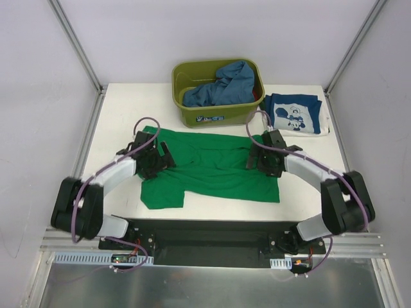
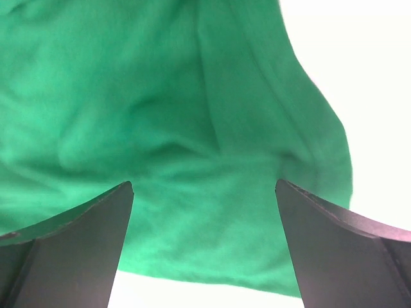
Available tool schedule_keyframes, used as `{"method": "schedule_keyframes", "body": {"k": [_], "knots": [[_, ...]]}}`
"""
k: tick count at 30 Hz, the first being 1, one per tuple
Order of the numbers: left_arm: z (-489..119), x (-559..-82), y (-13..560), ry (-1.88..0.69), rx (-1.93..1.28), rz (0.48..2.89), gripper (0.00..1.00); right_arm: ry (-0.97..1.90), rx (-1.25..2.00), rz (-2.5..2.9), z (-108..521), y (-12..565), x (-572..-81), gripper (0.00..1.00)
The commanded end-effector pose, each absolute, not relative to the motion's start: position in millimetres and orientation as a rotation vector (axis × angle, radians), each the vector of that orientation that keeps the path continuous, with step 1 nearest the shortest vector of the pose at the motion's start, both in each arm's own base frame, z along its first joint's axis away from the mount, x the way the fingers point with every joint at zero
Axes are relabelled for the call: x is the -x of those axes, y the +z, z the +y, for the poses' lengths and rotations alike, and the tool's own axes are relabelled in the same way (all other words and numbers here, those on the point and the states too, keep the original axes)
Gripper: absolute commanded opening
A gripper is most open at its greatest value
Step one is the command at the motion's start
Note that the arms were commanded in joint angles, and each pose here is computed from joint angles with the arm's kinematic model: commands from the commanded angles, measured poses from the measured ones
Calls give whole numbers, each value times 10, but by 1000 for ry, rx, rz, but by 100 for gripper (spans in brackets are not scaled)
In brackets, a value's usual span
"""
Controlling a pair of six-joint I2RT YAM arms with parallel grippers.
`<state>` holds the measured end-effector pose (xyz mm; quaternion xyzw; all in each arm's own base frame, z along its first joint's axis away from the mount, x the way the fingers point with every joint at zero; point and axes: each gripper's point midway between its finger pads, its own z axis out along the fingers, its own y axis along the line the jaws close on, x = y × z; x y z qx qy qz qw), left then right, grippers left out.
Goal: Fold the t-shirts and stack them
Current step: Flatten out the tshirt
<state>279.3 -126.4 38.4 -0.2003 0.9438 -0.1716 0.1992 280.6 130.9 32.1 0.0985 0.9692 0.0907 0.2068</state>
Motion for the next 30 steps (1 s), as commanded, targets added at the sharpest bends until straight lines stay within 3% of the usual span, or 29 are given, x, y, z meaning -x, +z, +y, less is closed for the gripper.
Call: {"method": "schedule_keyframes", "body": {"k": [1,7,11,13,18,24,30], "knots": [[-1163,-2418,740,-557,547,2490,99,290,-247,2598,1236,617,-2674,97],[-847,-1875,882,-502,684,2377,100,341,-255,2545,1188,684,-2440,97],[-722,-1544,648,-434,859,2440,98,327,-292,2504,1094,725,-2342,97],[-736,-1472,513,-431,927,2473,85,310,-299,2495,1042,755,-2294,97],[-643,-1374,260,-300,1063,2537,67,291,-294,2496,979,757,-2195,97],[-492,-1394,149,-159,1099,2529,56,251,-316,2494,906,733,-2164,97],[-555,-1462,75,-187,1073,2549,39,224,-343,2500,861,737,-2132,97]]}}
